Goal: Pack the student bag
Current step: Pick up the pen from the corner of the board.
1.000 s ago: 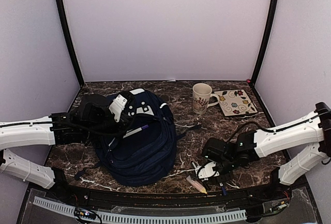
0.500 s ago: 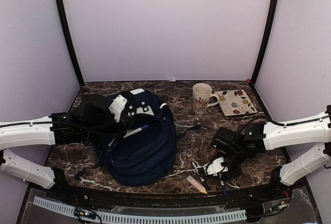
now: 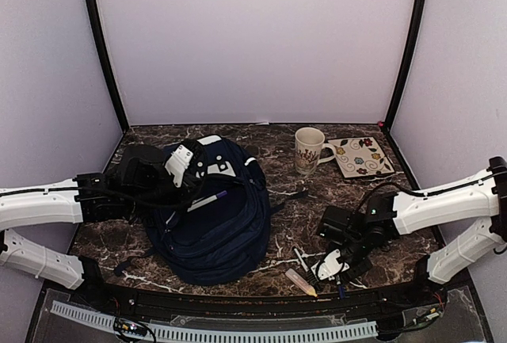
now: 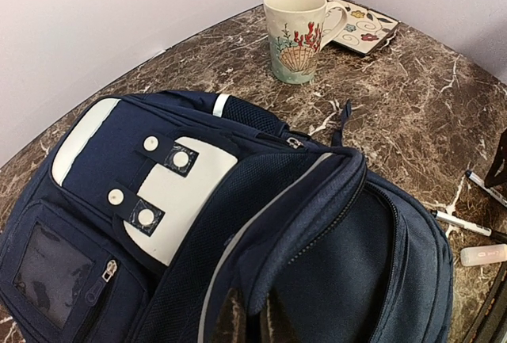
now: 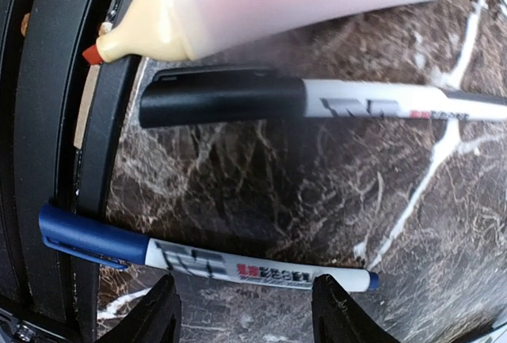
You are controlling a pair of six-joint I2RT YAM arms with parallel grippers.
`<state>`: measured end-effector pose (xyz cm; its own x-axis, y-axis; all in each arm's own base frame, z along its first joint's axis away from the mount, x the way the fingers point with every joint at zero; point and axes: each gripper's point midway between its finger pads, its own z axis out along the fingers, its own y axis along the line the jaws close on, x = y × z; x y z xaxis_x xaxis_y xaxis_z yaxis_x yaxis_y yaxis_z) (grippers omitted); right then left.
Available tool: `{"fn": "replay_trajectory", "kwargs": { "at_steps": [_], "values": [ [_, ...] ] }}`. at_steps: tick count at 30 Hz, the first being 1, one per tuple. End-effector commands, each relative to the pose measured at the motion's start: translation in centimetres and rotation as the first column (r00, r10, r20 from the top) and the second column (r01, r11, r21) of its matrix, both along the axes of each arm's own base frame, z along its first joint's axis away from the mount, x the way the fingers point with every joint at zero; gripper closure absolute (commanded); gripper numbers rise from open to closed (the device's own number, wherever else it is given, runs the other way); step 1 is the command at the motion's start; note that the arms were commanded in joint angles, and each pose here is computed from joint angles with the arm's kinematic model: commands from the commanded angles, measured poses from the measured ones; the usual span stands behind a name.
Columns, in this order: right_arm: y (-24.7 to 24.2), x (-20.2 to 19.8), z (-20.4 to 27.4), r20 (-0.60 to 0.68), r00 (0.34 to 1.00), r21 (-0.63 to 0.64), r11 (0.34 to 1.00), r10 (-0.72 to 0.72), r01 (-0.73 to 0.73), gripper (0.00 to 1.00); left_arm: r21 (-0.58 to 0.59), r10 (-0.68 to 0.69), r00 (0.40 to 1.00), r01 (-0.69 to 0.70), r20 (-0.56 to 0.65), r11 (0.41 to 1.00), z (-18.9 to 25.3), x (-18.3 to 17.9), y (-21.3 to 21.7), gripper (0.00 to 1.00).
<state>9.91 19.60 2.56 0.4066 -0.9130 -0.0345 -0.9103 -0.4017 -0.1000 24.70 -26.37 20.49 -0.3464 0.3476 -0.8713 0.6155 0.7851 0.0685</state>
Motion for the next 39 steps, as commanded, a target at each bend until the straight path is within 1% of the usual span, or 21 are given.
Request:
{"fn": "replay_trajectory", "kwargs": {
  "at_steps": [1,6,11,17,21,25,27,34,39],
  "values": [
    [0.7,-0.1,-0.7,0.013,0.999,-0.015,0.998,0.053,-0.053,0.43,-0.065,0.06,0.997,-0.056,0.055,0.996,2.1,0.9,0.9,1.0],
    [1.5,-0.5,-1.3,-0.012,0.998,-0.012,0.998,0.059,-0.06,0.45,-0.059,0.058,0.997,-0.055,0.054,0.997,2.1,0.8,0.9,1.0],
    [1.5,-0.5,-1.8,-0.038,0.999,-0.029,0.999,0.039,-0.04,0.51,-0.057,0.06,0.997,-0.057,0.053,0.997,1.9,0.8,1.1,1.0],
    [0.4,1.1,-2.2,-0.096,0.99,-0.063,0.993,-0.101,0.095,0.67,-0.061,0.06,0.997,-0.057,0.049,0.997,1.6,0.7,1.0,1.0],
    [0.1,2.0,-2.0,-0.103,0.981,-0.051,0.986,-0.163,0.159,0.73,-0.066,0.055,0.998,-0.052,0.04,0.996,1.3,0.7,0.9,1.0],
    [-0.8,2.5,-2.5,-0.124,0.965,-0.074,0.972,-0.231,0.223,0.86,-0.063,0.054,0.998,-0.051,0.038,0.997,1.2,0.6,0.9,1.0],
    [-1.3,2.3,-2.8,-0.143,0.958,-0.093,0.967,-0.249,0.237,0.9,-0.067,0.056,0.998,-0.053,0.04,0.996,1.3,0.6,0.9,1.0],
    [-1.5,2.2,-2.0,-0.144,0.961,-0.073,0.971,-0.236,0.227,0.95,-0.07,0.051,0.998,-0.048,0.04,0.996,1.5,0.6,0.8,1.0],
    [-0.1,2.1,0.5,-0.179,0.956,-0.018,0.972,-0.234,0.235,0.97,-0.073,0.054,0.998,-0.051,0.039,0.996,1.5,0.5,1.0,1.0]
  ]
}}
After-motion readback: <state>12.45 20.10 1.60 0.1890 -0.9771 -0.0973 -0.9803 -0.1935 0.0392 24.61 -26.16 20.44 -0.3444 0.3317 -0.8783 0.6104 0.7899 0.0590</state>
